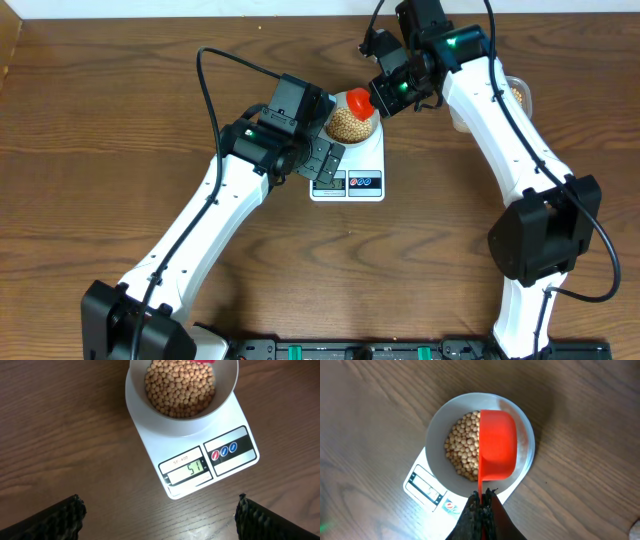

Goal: Scoop item into bowl and weigh 50g on scale

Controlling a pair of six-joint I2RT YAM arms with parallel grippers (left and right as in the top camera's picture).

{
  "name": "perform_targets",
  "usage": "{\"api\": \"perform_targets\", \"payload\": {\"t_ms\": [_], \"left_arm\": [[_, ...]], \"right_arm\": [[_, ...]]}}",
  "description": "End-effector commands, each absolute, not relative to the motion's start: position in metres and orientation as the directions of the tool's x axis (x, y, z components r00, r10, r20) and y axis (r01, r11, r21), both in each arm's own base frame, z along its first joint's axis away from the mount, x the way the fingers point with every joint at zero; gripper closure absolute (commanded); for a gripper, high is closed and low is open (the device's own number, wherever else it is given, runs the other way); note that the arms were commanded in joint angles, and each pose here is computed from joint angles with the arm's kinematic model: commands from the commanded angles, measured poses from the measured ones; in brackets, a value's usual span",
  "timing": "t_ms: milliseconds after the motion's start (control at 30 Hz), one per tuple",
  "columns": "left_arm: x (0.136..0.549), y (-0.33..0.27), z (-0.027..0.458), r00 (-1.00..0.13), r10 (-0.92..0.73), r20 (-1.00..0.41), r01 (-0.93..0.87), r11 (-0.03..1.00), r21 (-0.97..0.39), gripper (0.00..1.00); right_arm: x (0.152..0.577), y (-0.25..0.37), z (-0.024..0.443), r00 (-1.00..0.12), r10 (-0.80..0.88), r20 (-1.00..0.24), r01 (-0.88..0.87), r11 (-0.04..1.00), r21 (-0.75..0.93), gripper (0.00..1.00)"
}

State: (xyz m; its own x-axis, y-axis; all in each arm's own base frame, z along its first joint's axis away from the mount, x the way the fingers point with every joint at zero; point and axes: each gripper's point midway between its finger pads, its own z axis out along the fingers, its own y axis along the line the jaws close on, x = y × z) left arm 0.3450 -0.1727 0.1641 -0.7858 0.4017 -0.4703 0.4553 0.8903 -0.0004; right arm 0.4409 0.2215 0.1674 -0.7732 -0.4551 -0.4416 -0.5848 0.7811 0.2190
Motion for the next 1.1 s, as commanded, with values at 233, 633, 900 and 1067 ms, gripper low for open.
{"api": "perform_targets", "payload": {"t_ms": [233, 633, 900, 1067], "left_arm": [[0.345, -0.170, 0.173, -0.775, 0.401, -0.488, 0.453, 0.891, 0.014, 0.02], [0.345, -0.170, 0.173, -0.775, 0.402, -0.488, 0.453, 0.891, 0.014, 0.02], [0.345, -0.170, 0.173, -0.775, 0.401, -0.488, 0.453, 0.891, 0.014, 0.02], [0.345, -0.170, 0.173, -0.775, 0.402, -0.488, 0.454, 0.891, 0.014, 0.02]], "right_arm": [[0.442, 0.228, 0.136, -0.770, -0.486, -0.414, -0.599, 0.773, 0.207, 0.99], [0.440, 0.233, 0.127, -0.766, -0.501, -0.402, -0.606, 0.771, 0.195, 0.99], [0.436, 0.240, 0.127, -0.759, -0.512, -0.402, -0.618, 0.761, 0.197, 0.99], [0.434, 0.241, 0.127, -0.761, -0.510, -0.402, -0.619, 0.757, 0.212, 0.99]]}}
